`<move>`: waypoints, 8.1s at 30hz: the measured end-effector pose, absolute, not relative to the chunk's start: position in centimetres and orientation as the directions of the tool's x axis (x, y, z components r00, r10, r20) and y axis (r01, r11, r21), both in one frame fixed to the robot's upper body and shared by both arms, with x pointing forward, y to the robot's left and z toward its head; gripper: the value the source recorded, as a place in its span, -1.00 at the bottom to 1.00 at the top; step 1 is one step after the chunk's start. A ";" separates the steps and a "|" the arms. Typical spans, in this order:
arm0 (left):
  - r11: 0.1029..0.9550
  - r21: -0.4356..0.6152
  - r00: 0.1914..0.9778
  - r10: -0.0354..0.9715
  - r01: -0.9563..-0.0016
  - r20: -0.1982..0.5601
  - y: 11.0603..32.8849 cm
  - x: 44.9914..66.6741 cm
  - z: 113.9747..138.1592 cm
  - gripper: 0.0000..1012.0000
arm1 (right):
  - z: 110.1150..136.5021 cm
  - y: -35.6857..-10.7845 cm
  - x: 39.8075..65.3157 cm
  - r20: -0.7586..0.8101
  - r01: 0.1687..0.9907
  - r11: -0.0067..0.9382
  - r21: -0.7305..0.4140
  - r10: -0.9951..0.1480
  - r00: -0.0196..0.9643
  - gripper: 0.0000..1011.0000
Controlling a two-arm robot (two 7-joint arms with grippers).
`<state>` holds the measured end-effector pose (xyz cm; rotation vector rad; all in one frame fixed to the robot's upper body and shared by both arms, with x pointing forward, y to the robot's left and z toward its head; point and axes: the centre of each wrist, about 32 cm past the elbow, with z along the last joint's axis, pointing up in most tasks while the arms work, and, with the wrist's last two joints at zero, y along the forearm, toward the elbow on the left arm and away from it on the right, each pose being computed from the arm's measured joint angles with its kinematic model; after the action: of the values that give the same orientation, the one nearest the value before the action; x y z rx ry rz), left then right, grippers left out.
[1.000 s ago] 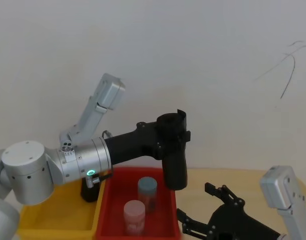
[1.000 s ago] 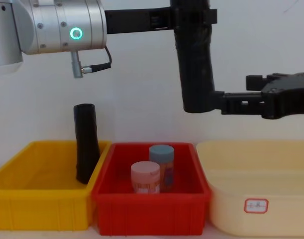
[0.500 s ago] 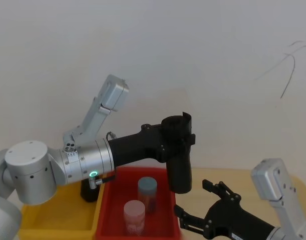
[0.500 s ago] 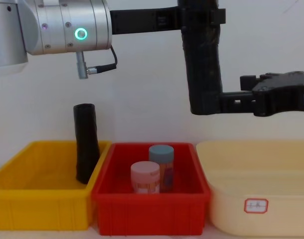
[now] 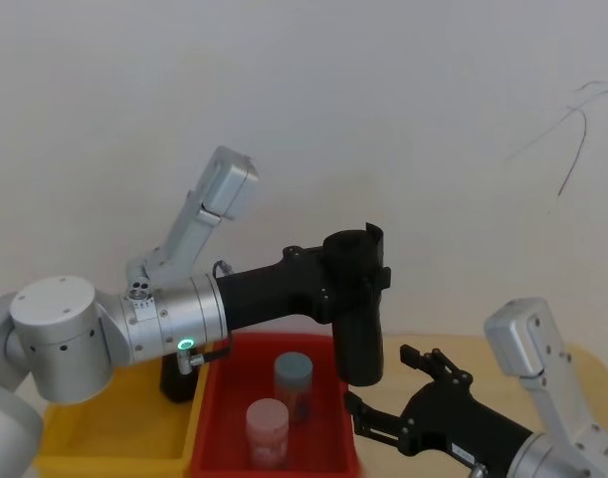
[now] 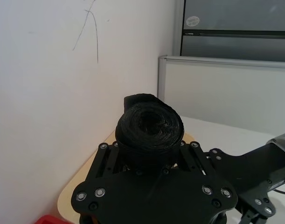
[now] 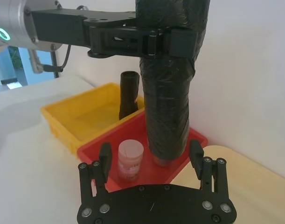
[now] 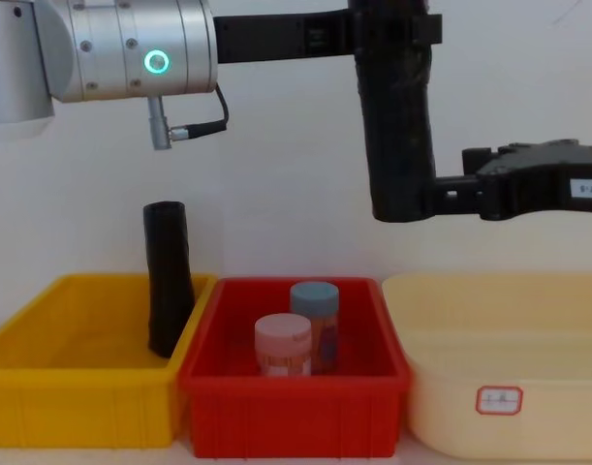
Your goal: Pick up the garbage bag with the one hand and transfer it to the other hand.
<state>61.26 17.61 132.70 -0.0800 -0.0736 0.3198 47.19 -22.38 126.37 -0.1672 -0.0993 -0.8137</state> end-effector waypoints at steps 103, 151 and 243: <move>0.920 -0.075 0.923 0.386 -0.385 -0.007 19.6 59.2 132.0 0.98 | 126.6 -23.3 51.2 0.133 0.799 0.592 -0.105 -0.788 0.602 -0.06; 0.724 -0.066 0.726 0.688 -0.687 -0.008 25.0 57.1 130.2 0.98 | 126.3 -26.2 53.2 0.214 0.842 0.479 -0.250 -0.820 0.530 0.98; 0.575 -0.005 0.574 0.816 -0.818 -0.060 25.2 54.1 124.8 0.98 | 125.5 -18.3 63.0 0.112 0.447 0.736 -0.509 -0.458 0.882 0.98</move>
<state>54.14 25.17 124.83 -0.0329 0.0527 0.9576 62.98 -18.28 125.46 -0.5540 0.0214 -0.4971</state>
